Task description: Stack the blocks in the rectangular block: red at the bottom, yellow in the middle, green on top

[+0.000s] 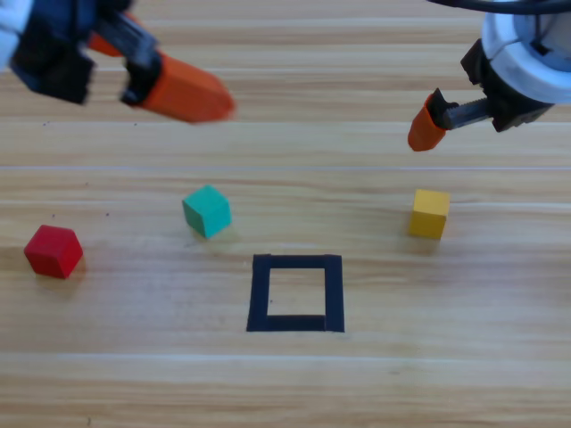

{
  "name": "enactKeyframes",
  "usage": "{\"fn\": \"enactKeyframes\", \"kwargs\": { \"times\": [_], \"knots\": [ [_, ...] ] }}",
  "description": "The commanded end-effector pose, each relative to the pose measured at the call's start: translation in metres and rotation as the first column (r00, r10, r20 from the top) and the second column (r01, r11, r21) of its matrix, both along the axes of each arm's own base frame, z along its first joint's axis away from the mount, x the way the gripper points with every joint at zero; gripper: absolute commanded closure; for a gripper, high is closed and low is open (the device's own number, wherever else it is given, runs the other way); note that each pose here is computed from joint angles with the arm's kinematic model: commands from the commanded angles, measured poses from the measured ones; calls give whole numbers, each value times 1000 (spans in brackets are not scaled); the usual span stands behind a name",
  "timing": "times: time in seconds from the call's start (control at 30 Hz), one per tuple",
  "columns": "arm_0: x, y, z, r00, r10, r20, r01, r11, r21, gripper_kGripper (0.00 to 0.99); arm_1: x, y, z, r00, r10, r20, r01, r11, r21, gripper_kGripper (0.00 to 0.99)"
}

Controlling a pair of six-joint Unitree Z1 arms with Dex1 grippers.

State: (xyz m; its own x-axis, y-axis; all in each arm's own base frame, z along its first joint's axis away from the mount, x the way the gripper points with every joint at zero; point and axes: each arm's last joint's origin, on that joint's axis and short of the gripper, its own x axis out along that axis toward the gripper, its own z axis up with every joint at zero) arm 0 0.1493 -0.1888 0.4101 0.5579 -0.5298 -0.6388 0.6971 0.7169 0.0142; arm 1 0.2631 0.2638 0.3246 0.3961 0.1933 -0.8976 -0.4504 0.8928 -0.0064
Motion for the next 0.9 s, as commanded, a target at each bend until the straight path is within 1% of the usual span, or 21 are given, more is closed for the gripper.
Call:
{"fn": "enactKeyframes", "kwargs": {
  "times": [0.03, 0.1, 0.13, 0.17, 0.2, 0.27, 0.37, 0.43, 0.47, 0.5, 0.57, 0.6, 0.63, 0.73, 0.9],
  "knots": [
    [57, 83, -9, 888, 444, -122, -449, 893, -15, 0, 41, 5, -40, 990, -139, -8, 138, 987, -85, 2],
    [70, 99, -26, 841, 504, -194, -512, 859, 12, 0, 41, 4, -37, 983, -184, 10, 184, 980, -75, 2],
    [79, 102, -35, 835, 498, -233, -509, 861, 15, 0, 41, 4, -37, 979, -203, -4, 202, 977, -65, 0],
    [88, 103, -42, 820, 506, -267, -518, 855, 30, 0, 40, 6, -42, 976, -212, -41, 210, 977, -47, 0],
    [91, 103, -47, 803, 526, -281, -537, 843, 45, 0, 43, 9, -45, 974, -219, -59, 217, 975, -45, 0],
    [95, 112, -62, 758, 578, -302, -574, 811, 113, 0, 49, 14, -51, 958, -274, -86, 268, 960, -78, 0],
    [105, 123, -88, 737, 590, -329, -550, 807, 215, 0, 62, 22, -66, 917, -373, -139, 356, 925, -131, 0],
    [114, 122, -106, 730, 592, -341, -516, 805, 292, 5, 71, 27, -78, 896, -411, -167, 389, 909, -146, 1],
    [120, 120, -118, 723, 598, -346, -499, 798, 338, 2, 74, 30, -83, 893, -412, -178, 391, 909, -145, 2],
    [121, 120, -123, 718, 603, -347, -494, 793, 357, 2, 76, 32, -85, 888, -423, -182, 402, 904, -142, 2],
    [129, 118, -138, 702, 625, -342, -479, 769, 424, 4, 79, 31, -89, 867, -457, -201, 437, 889, -136, 2],
    [132, 115, -145, 701, 624, -346, -461, 766, 448, 5, 81, 30, -93, 854, -476, -210, 457, 879, -137, 2],
    [136, 111, -149, 703, 619, -350, -444, 766, 464, 8, 83, 29, -96, 841, -493, -222, 474, 870, -136, 2],
    [140, 100, -155, 715, 601, -357, -410, 774, 483, 8, 89, 28, -106, 808, -530, -258, 512, 848, -136, 2],
    [156, 83, -176, 699, 605, -382, -354, 756, 550, 0, 94, 31, -115, 785, -560, -266, 542, 828, -142, 5]
  ]
}}
